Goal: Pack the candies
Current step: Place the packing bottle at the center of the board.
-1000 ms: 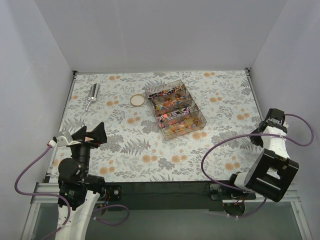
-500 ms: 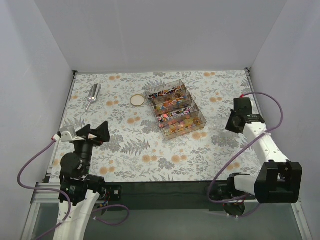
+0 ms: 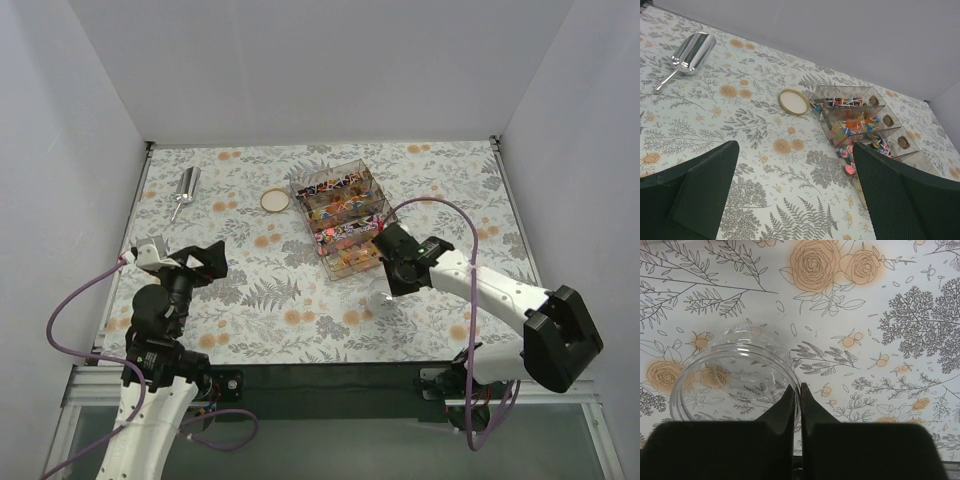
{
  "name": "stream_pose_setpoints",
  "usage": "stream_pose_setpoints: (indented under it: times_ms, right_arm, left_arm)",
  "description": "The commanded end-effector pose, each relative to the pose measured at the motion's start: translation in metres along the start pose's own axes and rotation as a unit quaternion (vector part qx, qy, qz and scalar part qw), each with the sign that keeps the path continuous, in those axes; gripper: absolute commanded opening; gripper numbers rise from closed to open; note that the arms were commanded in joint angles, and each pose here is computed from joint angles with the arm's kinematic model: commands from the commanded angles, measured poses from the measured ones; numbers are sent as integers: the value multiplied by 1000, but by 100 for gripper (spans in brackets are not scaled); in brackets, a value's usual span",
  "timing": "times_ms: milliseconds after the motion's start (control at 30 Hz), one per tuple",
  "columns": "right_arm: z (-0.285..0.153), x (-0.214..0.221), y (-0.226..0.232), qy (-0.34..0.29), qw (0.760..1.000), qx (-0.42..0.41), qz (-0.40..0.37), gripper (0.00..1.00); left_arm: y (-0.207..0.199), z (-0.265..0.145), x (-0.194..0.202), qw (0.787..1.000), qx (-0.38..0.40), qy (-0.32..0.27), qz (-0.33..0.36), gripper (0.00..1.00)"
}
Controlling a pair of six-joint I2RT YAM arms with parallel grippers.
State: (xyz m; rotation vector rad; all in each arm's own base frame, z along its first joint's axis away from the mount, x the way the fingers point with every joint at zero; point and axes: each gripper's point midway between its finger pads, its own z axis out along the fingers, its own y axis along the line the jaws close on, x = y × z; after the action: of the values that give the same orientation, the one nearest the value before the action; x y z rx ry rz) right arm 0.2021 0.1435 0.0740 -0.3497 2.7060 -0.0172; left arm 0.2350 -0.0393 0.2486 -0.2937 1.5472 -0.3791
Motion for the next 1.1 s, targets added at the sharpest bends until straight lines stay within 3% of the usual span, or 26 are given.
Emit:
stream_pose_setpoints:
  times_ms: [0,467,667,800,900,1067]
  right_arm:
    - [-2,-14,4,-12,999,38,-12,1]
    - [22,-38,20,-46,996,77,-25,2]
    - [24,-42,38,-50,998,33,-20,24]
    - [7,-47,33,-73,997,25,-17,50]
    - [-10,-50,28,-88,996,17,-21,60]
    - [-56,-62,28,-142,989,-32,-24,69]
  left_arm:
    - [4,3,4,1000,-12,13,9,97]
    - [10,11,16,999,-29,43,15,97]
    - [10,12,19,998,-32,49,12,97]
    - [16,13,22,997,-55,55,-4,97]
    - [23,14,19,995,-84,56,-12,97]
    - [32,36,36,983,-134,124,-1,96]
